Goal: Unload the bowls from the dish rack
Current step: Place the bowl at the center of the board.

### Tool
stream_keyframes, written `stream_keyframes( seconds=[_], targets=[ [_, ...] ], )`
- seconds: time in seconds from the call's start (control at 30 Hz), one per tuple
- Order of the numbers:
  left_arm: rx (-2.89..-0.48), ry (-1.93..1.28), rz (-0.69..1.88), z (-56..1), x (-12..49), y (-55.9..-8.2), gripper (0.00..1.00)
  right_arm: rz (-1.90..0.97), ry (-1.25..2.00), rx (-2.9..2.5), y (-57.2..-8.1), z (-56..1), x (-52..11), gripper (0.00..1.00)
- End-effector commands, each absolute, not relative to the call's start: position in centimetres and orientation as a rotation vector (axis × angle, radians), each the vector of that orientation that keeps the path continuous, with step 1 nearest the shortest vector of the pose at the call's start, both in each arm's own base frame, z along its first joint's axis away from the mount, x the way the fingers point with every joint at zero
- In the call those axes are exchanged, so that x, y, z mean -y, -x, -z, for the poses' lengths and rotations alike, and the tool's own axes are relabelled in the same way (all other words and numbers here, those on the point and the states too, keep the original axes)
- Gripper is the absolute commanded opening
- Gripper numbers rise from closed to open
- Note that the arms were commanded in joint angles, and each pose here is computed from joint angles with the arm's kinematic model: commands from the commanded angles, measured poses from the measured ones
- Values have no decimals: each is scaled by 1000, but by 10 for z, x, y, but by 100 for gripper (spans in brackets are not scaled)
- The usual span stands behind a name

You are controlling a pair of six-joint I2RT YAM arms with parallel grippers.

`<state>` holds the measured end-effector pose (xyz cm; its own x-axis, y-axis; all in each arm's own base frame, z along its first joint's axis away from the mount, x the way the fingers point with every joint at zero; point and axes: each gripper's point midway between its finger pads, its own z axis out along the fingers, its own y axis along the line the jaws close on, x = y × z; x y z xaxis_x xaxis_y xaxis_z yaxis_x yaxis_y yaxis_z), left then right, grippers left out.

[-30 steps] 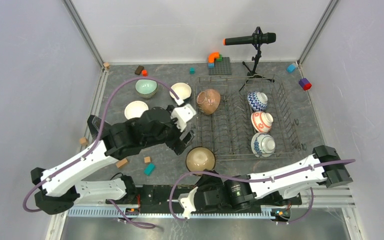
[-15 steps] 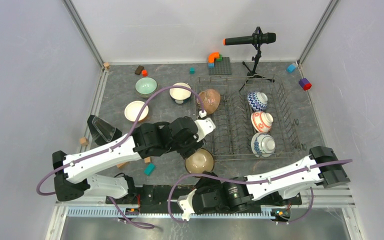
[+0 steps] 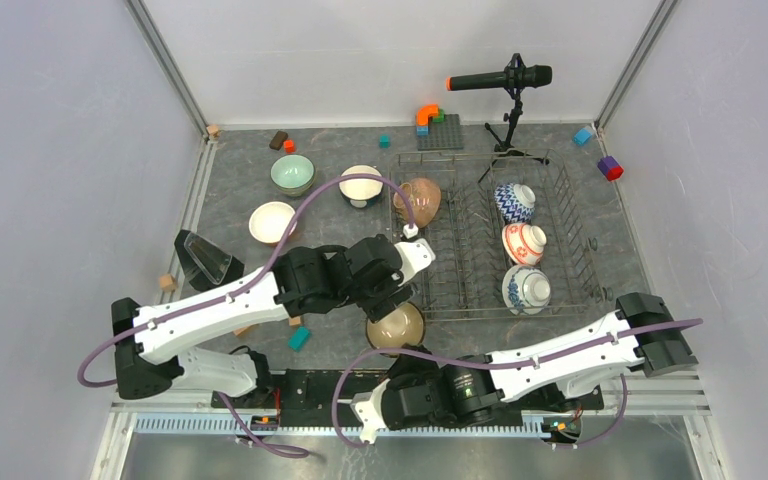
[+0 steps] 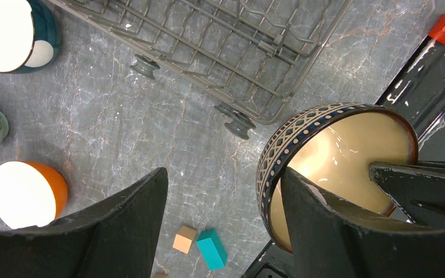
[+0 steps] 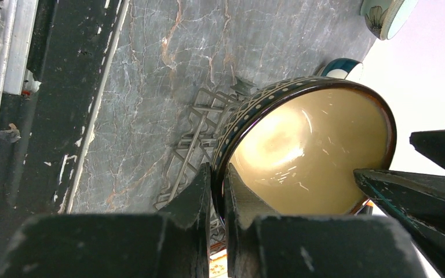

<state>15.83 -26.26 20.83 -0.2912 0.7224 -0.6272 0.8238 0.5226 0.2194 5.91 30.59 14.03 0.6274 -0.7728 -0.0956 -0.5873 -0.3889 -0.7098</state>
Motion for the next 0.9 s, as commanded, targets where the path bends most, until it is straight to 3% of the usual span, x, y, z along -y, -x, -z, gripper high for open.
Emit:
stream_keyframes(
  seconds=[0.0, 0.37, 0.87],
  targets=[
    [-2005, -1219, 269, -237, 263, -155, 78, 298, 2008, -1037, -59, -171, -326, 0],
    [-2069, -1327, 279, -204, 268, -141, 71, 300, 2009, -1030, -58, -173, -331, 0],
    [-2114, -1402, 257, -181, 270, -135, 40, 305, 2005, -1030, -57, -173, -332, 0]
  ],
)
